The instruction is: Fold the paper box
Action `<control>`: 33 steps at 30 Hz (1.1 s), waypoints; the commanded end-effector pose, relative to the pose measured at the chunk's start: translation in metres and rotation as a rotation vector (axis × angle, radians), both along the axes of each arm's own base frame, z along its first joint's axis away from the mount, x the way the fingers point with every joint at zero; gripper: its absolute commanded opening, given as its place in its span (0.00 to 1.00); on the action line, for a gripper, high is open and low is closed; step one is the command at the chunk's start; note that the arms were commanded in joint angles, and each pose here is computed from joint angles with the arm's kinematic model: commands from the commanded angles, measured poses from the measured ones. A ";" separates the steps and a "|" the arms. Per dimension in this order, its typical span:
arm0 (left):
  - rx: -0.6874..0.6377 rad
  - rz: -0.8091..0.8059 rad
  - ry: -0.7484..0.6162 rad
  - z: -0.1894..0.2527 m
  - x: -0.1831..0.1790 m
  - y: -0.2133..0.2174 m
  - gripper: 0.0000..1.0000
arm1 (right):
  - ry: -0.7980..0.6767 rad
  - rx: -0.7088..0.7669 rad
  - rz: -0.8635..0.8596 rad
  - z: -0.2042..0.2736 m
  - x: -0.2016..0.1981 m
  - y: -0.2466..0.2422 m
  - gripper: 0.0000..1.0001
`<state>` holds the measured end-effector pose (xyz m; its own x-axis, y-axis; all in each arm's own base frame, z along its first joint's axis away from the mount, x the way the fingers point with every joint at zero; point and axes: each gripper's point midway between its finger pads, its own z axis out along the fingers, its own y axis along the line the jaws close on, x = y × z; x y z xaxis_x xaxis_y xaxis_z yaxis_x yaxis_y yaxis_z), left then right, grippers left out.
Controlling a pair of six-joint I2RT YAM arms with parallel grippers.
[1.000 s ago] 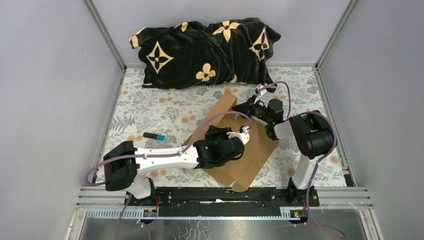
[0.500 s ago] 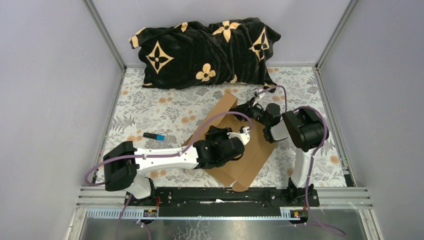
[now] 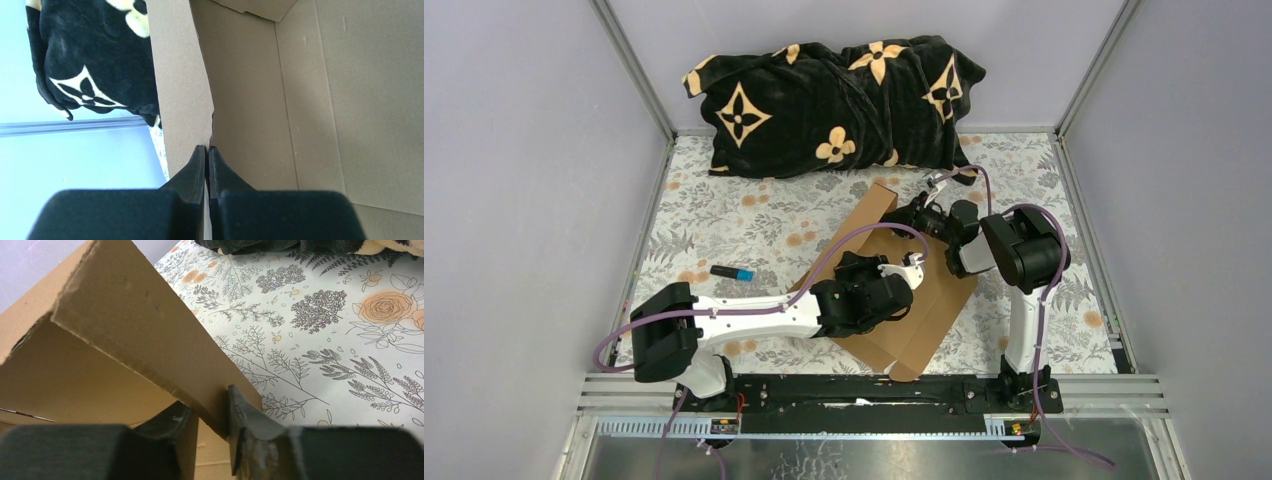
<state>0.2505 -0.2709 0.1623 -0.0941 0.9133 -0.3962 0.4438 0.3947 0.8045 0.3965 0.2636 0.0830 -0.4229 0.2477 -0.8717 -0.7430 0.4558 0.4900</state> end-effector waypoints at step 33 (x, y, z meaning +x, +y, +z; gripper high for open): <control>-0.065 -0.047 0.093 -0.013 -0.005 -0.007 0.26 | 0.025 -0.306 -0.376 0.024 0.015 -0.018 0.08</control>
<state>0.2565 -0.2620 0.1673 -0.1164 0.9094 -0.3993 0.4210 0.4093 0.8094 0.4060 0.2670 0.0857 -0.4126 0.0816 -0.9073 -0.5692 0.7545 0.3267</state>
